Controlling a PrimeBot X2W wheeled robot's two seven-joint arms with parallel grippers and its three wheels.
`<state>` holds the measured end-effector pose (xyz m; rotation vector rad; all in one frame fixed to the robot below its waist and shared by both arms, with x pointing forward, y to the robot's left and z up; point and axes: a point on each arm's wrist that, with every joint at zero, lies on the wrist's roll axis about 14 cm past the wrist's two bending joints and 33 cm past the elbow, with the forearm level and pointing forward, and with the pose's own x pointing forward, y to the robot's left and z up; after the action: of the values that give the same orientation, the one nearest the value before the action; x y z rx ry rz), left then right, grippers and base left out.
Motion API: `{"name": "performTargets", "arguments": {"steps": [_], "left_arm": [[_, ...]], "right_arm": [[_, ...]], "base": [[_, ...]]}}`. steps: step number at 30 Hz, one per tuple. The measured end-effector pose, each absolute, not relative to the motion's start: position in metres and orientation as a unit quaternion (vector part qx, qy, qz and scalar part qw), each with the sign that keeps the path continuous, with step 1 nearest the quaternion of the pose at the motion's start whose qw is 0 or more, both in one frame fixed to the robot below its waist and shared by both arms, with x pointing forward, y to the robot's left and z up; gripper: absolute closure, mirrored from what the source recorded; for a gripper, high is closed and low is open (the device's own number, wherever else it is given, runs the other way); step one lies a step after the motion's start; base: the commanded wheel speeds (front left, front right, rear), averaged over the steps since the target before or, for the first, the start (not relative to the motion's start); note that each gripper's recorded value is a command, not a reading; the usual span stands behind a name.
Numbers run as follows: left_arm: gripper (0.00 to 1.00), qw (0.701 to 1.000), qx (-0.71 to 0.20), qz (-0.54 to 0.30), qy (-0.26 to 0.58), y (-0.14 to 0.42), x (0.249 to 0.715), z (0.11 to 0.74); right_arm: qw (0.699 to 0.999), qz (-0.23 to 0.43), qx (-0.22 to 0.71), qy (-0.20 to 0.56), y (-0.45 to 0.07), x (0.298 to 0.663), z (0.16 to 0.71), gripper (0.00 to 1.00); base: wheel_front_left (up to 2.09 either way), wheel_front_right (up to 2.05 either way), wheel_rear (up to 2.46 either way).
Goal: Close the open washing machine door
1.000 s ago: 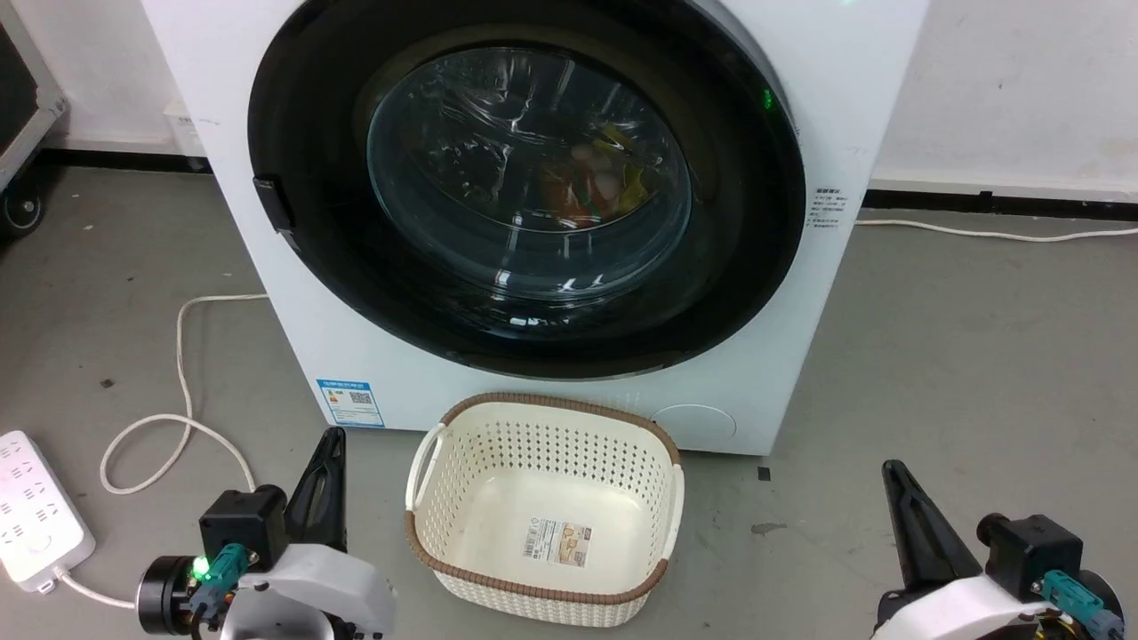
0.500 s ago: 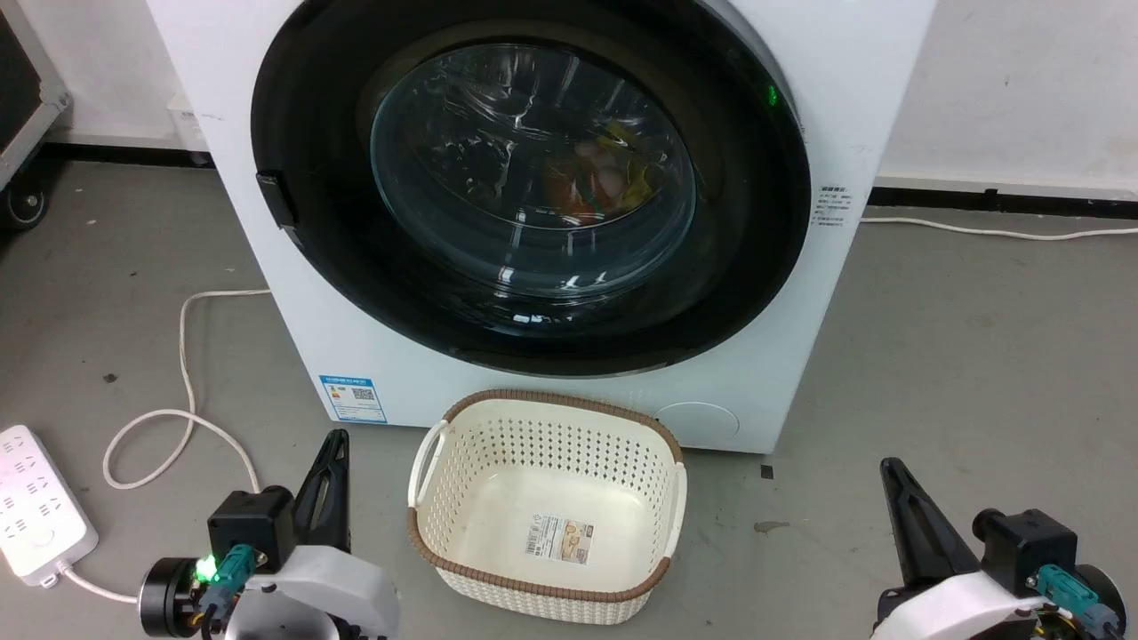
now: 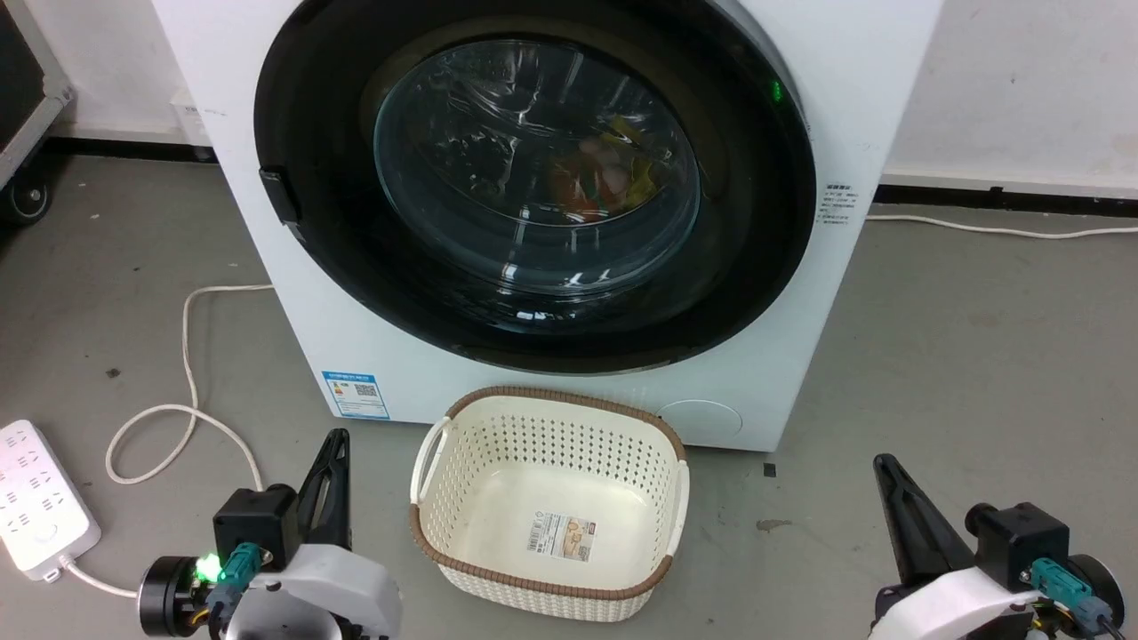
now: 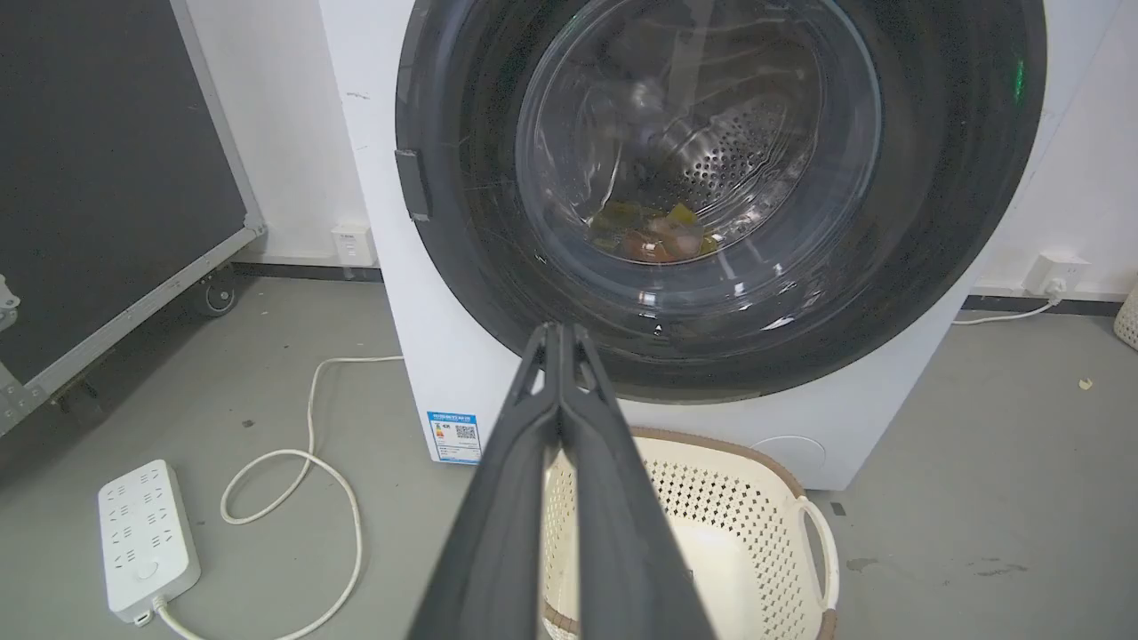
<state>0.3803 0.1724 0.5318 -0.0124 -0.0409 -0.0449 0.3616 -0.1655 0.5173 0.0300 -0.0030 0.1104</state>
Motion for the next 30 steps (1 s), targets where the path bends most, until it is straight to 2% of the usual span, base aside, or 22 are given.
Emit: {"name": "performTargets", "arguments": {"steps": [30], "left_arm": [[1.0,1.0,0.016,-0.009,-0.01,0.175,0.3766,0.5319]], "right_arm": [[0.998,0.064,-0.014,0.008,-0.1605,0.3671,0.5199,1.0]], "base": [[0.0,0.0,0.0]]}}
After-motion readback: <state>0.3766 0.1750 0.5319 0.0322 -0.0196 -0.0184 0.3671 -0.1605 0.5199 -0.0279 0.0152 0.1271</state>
